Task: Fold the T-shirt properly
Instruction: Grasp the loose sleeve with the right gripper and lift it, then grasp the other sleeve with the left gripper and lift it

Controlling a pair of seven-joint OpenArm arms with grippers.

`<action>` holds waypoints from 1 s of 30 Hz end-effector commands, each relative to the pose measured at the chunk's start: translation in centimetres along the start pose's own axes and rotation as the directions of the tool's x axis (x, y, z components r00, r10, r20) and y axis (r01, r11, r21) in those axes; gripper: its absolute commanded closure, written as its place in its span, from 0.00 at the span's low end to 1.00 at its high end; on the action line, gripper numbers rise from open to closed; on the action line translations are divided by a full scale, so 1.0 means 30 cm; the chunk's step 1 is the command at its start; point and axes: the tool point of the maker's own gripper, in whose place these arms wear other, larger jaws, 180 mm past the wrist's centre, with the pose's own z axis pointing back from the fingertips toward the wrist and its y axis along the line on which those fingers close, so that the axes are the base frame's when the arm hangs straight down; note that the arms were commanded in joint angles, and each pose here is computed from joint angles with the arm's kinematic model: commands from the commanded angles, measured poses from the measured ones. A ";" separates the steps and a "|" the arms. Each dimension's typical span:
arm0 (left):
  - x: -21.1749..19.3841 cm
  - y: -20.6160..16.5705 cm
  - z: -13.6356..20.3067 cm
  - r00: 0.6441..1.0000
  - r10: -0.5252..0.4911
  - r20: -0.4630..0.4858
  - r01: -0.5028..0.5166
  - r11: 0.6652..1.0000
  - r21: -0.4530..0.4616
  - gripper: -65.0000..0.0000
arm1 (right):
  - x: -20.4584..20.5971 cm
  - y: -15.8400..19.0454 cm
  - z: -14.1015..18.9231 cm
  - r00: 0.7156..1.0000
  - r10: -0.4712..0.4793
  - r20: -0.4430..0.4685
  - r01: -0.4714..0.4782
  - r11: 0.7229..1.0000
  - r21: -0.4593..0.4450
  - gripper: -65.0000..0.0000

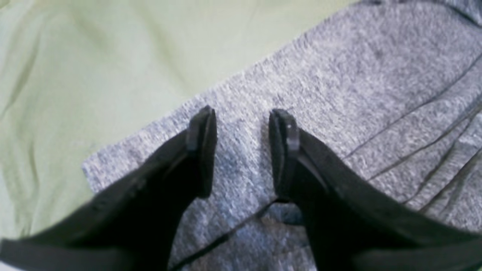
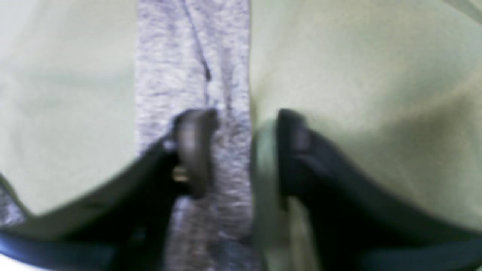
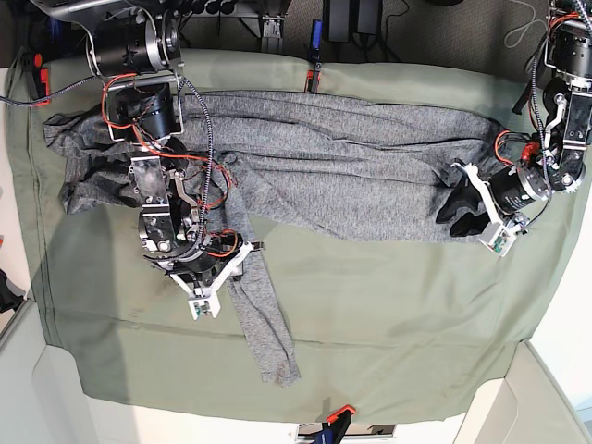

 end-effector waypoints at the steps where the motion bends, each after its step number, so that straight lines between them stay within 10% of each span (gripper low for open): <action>1: 0.061 0.024 0.012 0.999 -0.015 0.049 0.015 1.000 0.009 0.60 | 0.033 0.002 0.002 1.000 0.009 0.004 -0.009 1.000 -0.002 0.74; 6: 0.061 0.022 0.010 0.999 -0.014 0.050 0.014 1.000 0.008 0.60 | 0.034 0.027 0.001 1.000 0.030 0.005 -0.030 0.999 0.030 1.00; 25: 0.062 0.023 0.010 0.999 -0.015 0.051 0.014 1.000 0.008 0.60 | 0.106 0.378 0.230 0.971 0.092 0.222 -0.157 0.942 0.295 1.00; 30: 0.082 0.024 0.011 0.997 -0.001 0.072 0.001 1.000 0.005 0.59 | 0.049 0.532 0.319 0.969 0.119 0.218 -0.202 0.886 0.418 1.00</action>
